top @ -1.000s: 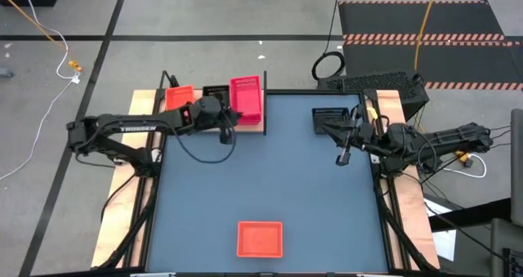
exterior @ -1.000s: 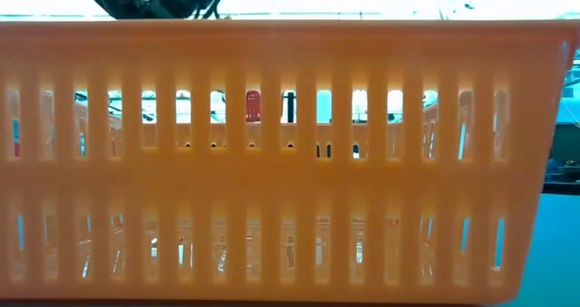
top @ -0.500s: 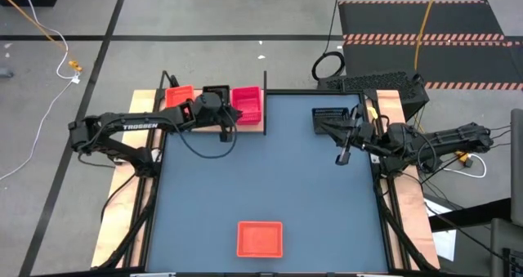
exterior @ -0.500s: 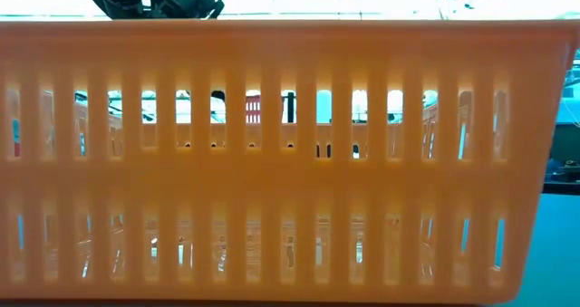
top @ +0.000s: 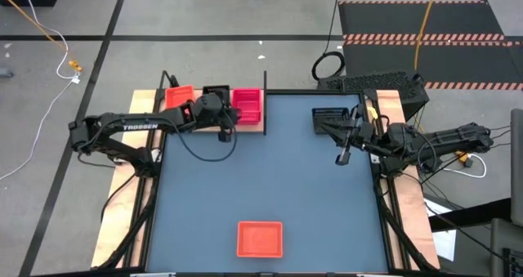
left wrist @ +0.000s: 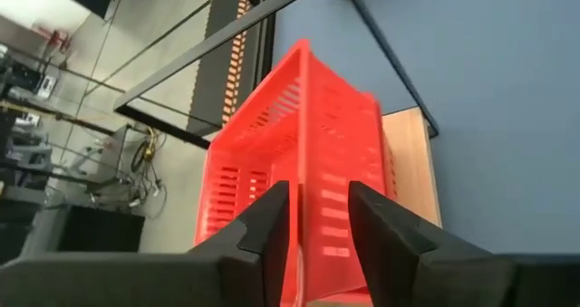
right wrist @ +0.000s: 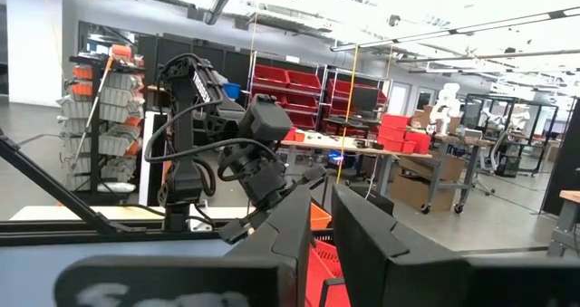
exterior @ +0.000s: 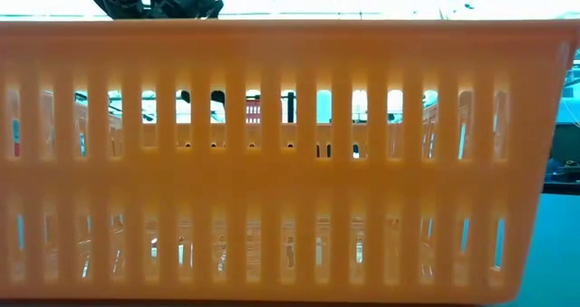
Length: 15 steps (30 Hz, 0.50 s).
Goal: Stack baskets on shelf by color
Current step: Stack the red bin on top of the other red bin on the shelf
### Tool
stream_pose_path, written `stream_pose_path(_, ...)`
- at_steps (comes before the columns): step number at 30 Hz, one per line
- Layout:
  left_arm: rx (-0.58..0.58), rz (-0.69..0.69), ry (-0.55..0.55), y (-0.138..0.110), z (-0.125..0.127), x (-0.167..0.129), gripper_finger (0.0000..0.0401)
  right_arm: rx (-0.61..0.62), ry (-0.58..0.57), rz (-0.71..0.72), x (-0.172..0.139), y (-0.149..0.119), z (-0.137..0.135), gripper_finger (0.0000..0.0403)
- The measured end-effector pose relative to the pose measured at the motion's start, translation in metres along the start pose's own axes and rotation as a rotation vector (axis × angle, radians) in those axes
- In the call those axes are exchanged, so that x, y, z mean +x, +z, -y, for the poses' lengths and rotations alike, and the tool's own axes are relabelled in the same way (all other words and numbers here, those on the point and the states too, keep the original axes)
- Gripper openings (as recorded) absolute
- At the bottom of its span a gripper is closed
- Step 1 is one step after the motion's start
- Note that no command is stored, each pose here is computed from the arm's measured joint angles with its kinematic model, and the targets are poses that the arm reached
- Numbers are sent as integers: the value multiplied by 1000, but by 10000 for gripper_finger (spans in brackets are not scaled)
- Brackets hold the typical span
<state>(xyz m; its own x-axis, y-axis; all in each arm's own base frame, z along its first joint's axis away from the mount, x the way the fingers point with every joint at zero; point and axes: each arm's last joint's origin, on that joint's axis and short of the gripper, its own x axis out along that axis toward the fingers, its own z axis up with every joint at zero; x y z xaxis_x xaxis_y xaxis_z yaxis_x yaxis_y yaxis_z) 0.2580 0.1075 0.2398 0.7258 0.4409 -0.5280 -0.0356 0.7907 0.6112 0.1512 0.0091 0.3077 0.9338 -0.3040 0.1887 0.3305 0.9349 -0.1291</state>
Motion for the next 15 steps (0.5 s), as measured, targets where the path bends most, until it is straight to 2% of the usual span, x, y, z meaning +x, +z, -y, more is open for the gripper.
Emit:
stream_pose_path(6, 87, 8, 1, 9, 10, -2, 108, 0, 0, 0, 0, 0, 0, 45)
stream_pose_path(11, 123, -17, 53, 13, 13, -4, 68, 0, 0, 0, 0, 0, 0, 45)
stream_pose_path(15, 100, -18, 56, 13, 12, -3, 31, 0, 0, 0, 0, 0, 0, 45)
